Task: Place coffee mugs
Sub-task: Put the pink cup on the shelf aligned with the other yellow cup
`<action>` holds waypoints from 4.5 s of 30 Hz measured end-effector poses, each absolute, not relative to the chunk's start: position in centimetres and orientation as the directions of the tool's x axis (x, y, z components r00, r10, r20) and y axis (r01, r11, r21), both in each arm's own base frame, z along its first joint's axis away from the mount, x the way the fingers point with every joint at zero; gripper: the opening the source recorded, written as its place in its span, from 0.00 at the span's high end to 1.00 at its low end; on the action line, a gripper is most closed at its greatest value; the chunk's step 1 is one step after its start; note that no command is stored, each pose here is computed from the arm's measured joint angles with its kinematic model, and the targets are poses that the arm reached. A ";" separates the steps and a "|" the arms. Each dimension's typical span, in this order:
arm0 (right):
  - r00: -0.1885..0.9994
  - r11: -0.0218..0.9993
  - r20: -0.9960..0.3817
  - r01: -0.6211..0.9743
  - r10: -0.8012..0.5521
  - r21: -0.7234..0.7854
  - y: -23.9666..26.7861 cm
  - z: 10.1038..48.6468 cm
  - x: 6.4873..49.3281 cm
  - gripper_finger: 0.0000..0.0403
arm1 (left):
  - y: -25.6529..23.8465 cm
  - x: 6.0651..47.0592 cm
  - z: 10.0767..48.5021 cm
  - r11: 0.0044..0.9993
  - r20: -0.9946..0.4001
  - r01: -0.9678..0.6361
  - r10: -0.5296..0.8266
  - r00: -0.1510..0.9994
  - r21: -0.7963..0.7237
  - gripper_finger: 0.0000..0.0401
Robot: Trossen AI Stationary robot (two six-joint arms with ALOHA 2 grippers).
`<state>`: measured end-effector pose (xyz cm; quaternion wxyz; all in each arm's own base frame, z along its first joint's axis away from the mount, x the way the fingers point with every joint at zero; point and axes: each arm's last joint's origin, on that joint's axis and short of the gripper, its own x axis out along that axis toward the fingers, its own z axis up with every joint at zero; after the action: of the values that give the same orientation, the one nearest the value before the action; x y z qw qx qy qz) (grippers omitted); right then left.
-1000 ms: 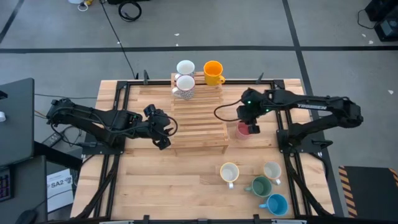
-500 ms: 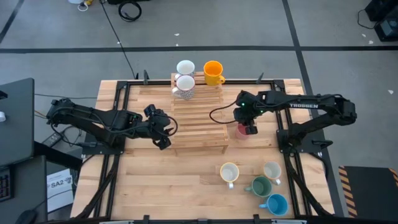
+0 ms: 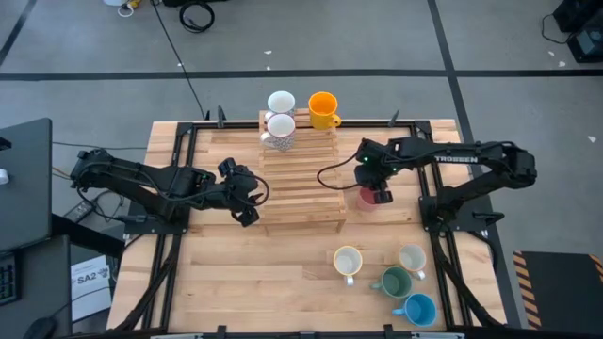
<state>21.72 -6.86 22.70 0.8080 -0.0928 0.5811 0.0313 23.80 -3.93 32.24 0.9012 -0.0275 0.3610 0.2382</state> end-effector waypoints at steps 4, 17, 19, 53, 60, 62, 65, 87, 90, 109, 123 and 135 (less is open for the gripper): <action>0.286 0.982 -0.957 -0.162 -0.046 -0.096 -7.0 21.8 22.3 0.71 | -3.9 23.8 32.2 0.885 -0.664 -0.449 0.410 0.626 0.122 0.54; 0.269 0.997 -0.962 -0.052 -0.044 -0.060 -7.1 21.5 22.3 0.89 | -3.9 23.8 32.2 0.885 -0.664 -0.449 0.410 0.626 0.122 0.54; 0.265 0.999 -0.964 -0.021 -0.038 -0.045 -7.0 21.6 22.3 0.93 | -3.9 23.8 32.2 0.885 -0.664 -0.449 0.409 0.626 0.122 0.54; 0.088 0.480 -0.964 0.876 -0.251 -0.045 -10.5 22.8 18.2 0.93 | -3.9 23.8 32.2 0.885 -0.664 -0.449 0.409 0.626 0.122 0.54; 0.092 0.413 -0.968 0.911 -0.232 -0.012 -10.8 22.8 18.0 0.92 | -3.9 23.8 32.2 0.885 -0.664 -0.449 0.409 0.626 0.122 0.54; 0.093 0.414 -0.968 0.910 -0.232 -0.011 -10.8 22.8 18.0 0.90 | -3.9 23.8 32.2 0.885 -0.664 -0.449 0.409 0.626 0.122 0.54; 0.095 0.414 -0.968 0.910 -0.233 -0.010 -10.8 22.9 18.0 0.88 | -3.9 23.8 32.2 0.885 -0.664 -0.449 0.409 0.626 0.122 0.54; 0.102 0.440 -0.969 0.898 -0.226 -0.008 -10.7 22.9 18.0 0.66 | -3.9 23.8 32.2 0.885 -0.664 -0.449 0.409 0.626 0.122 0.54; 0.102 0.441 -0.969 0.897 -0.224 -0.007 -10.7 22.9 18.0 0.61 | -3.9 23.8 32.2 0.885 -0.664 -0.449 0.409 0.626 0.122 0.54; 0.131 0.517 -0.967 0.856 -0.220 -0.001 -10.2 23.8 17.1 0.54 | -3.9 23.8 32.2 0.885 -0.664 -0.449 0.409 0.626 0.122 0.54; 0.395 0.671 -0.901 0.719 -0.179 0.182 -5.7 28.2 13.2 0.54 | -3.9 23.8 32.2 0.885 -0.664 -0.449 0.409 0.626 0.122 0.54; 0.308 0.742 -0.928 0.668 -0.208 0.056 -2.9 26.6 12.8 0.54 | -3.9 23.8 32.2 0.885 -0.664 -0.449 0.409 0.626 0.122 0.54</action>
<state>12.85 -2.91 26.63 0.7776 0.2227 0.5162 -0.2816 23.79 -3.94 32.24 0.9013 -0.0278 0.3609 0.2382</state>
